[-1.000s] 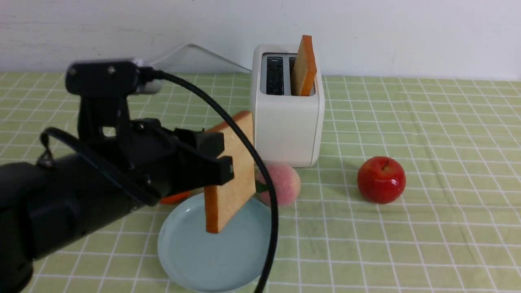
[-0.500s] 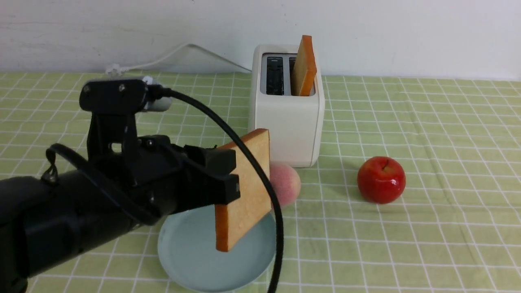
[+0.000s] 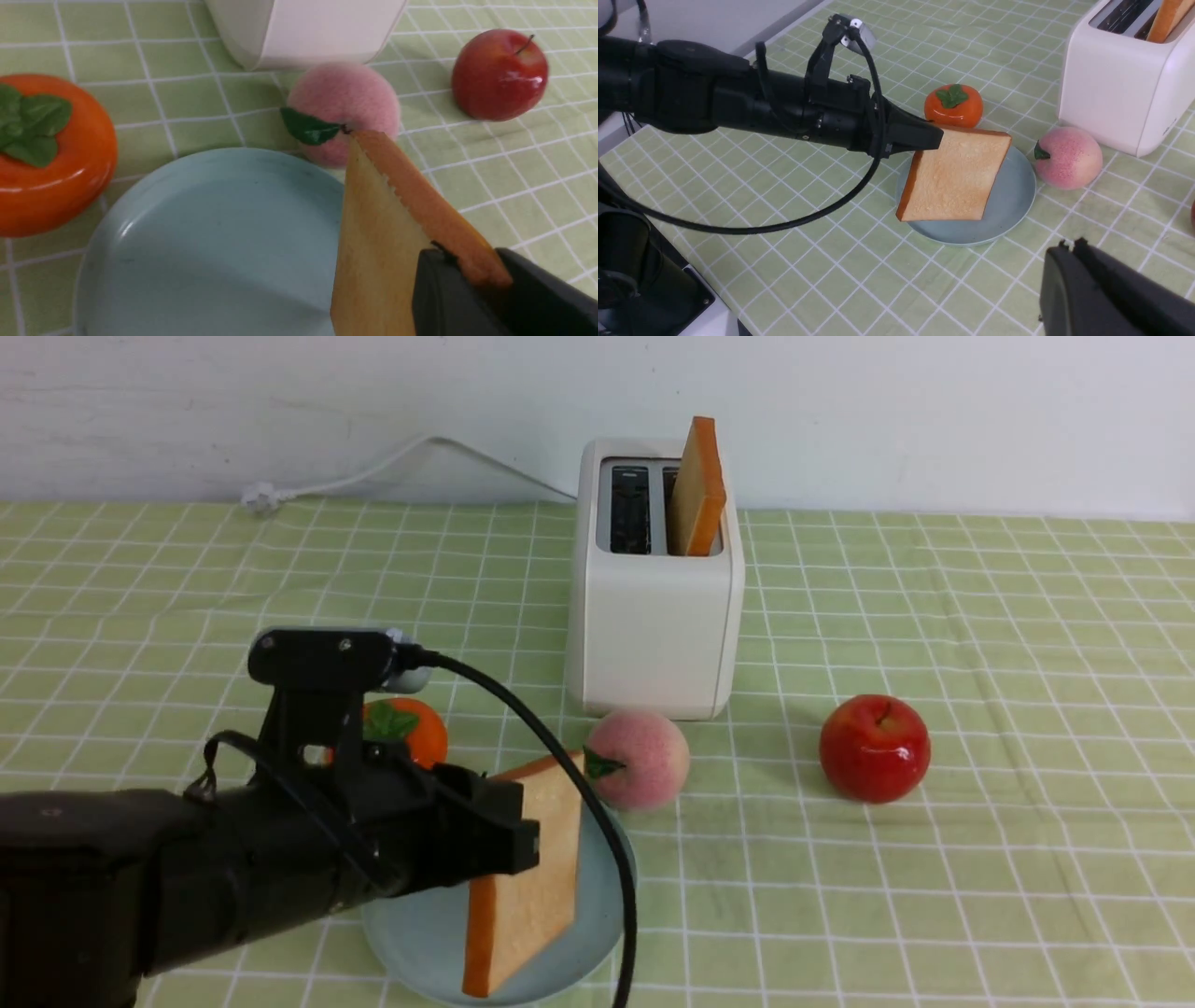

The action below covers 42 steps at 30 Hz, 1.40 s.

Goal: Take toasted bread from bread machine on green coffee tablecloth place on plate.
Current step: 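Place the slice of bread on the plate with the left gripper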

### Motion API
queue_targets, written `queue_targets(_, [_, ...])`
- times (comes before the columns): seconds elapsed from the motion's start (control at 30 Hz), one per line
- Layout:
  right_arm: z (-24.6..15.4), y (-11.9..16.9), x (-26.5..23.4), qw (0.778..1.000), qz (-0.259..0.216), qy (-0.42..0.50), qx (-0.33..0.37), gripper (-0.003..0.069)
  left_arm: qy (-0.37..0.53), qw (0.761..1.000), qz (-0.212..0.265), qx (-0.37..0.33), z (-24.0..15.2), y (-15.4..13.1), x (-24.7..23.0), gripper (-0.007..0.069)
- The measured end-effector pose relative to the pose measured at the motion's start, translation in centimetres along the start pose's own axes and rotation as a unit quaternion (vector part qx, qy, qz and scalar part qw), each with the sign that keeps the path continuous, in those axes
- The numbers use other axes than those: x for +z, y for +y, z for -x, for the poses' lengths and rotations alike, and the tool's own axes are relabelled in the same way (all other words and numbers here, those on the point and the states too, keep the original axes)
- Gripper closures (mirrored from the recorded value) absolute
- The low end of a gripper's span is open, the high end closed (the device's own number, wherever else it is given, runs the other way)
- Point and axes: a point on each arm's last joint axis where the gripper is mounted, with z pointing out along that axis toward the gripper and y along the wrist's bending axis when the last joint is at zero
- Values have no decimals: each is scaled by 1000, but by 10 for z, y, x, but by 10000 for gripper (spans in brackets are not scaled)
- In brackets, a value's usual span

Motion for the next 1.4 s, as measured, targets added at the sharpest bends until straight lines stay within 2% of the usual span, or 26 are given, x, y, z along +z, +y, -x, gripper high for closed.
queue_targets(0.07, [0, 0, 0, 1000, 0, 1, 0, 652, 3, 1000, -3, -9, 1, 5, 2, 523])
queue_targets(0.2, [0, 0, 0, 1000, 1, 1, 0, 648, 12, 999, -40, -22, 2, 7, 5, 523])
queue_targets(0.4, [0, 0, 0, 1000, 1, 1, 0, 648, 32, 997, -60, -25, -3, 5, 12, 523])
queue_targets(0.6, [0, 0, 0, 1000, 1, 1, 0, 645, 40, 998, -43, -30, -3, 10, 22, 523])
queue_targets(0.9, [0, 0, 0, 1000, 1, 1, 0, 645, 36, 999, 12, -31, -2, 20, 28, 505])
queue_targets(1.0, [0, 0, 0, 1000, 1, 1, 0, 645, 37, 998, 29, -31, -3, 24, 29, 414])
queue_targets(1.2, [0, 0, 0, 1000, 1, 1, 0, 644, 36, 998, 45, -30, -3, 27, 29, 181])
queue_targets(1.27, [0, 0, 0, 1000, 1, 1, 0, 643, 34, 998, 52, -29, -3, 28, 28, 141])
queue_targets(1.3, [0, 0, 0, 1000, 1, 1, 0, 644, 27, 997, 63, -27, -1, 30, 26, 98])
queue_targets(1.4, [0, 0, 0, 1000, 1, 1, 0, 645, 3, 996, 83, -23, 6, 32, 15, 46])
